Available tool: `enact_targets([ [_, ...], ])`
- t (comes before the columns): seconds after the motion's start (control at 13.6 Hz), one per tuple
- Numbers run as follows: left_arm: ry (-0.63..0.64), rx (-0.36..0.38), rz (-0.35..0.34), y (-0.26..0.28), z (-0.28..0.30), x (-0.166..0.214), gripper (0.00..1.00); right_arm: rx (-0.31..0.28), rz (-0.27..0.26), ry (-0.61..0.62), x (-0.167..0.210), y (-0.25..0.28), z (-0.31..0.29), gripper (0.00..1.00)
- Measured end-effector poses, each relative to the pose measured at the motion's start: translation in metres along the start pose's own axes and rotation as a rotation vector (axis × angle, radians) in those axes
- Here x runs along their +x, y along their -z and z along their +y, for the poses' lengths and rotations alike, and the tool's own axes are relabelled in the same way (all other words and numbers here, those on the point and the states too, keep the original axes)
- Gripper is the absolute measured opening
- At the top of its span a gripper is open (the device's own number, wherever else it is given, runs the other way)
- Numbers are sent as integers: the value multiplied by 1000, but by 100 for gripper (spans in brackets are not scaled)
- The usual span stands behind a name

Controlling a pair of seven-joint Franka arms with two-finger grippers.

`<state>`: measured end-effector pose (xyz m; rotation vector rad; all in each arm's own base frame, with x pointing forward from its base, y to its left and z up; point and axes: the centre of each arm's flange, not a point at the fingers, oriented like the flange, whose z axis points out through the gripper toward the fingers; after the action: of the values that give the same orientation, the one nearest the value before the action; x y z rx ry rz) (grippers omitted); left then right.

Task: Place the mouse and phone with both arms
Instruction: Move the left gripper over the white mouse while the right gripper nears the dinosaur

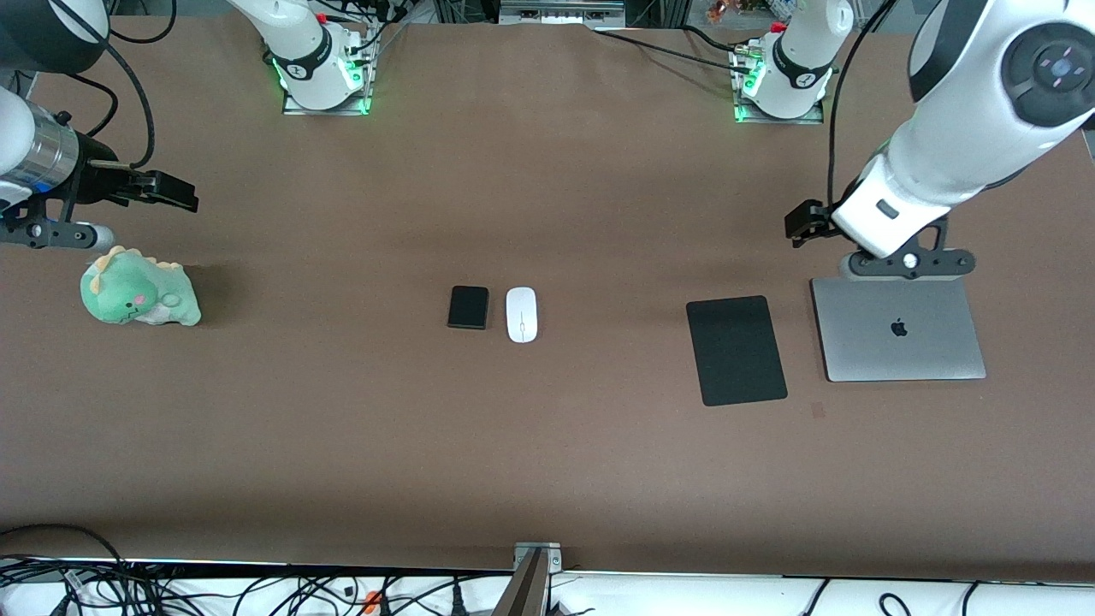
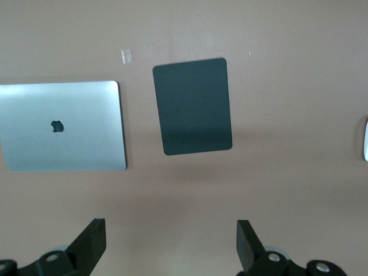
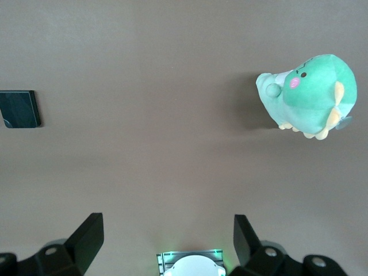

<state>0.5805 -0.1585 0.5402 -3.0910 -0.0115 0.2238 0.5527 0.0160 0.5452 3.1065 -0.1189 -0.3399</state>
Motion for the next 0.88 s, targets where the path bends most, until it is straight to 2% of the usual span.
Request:
enact_targets([
  [0.15, -6, -11, -17, -7, 4, 3, 100, 33, -22, 2, 6, -10, -5, 100],
  [0.29, -11, -79, -39, -6, 14, 0, 100, 54, -41, 2, 14, -22, -8, 100],
  [0.44, -22, -131, -55, -12, 38, -2, 100, 58, -45, -1, 25, -33, -10, 100],
  [0.66, 6, -188, -44, -44, 90, 11, 100, 57, -53, -15, 40, -52, -11, 100],
  [0.88, 76, -248, -49, -81, 136, 23, 100, 56, -62, -24, 49, -66, -11, 100],
])
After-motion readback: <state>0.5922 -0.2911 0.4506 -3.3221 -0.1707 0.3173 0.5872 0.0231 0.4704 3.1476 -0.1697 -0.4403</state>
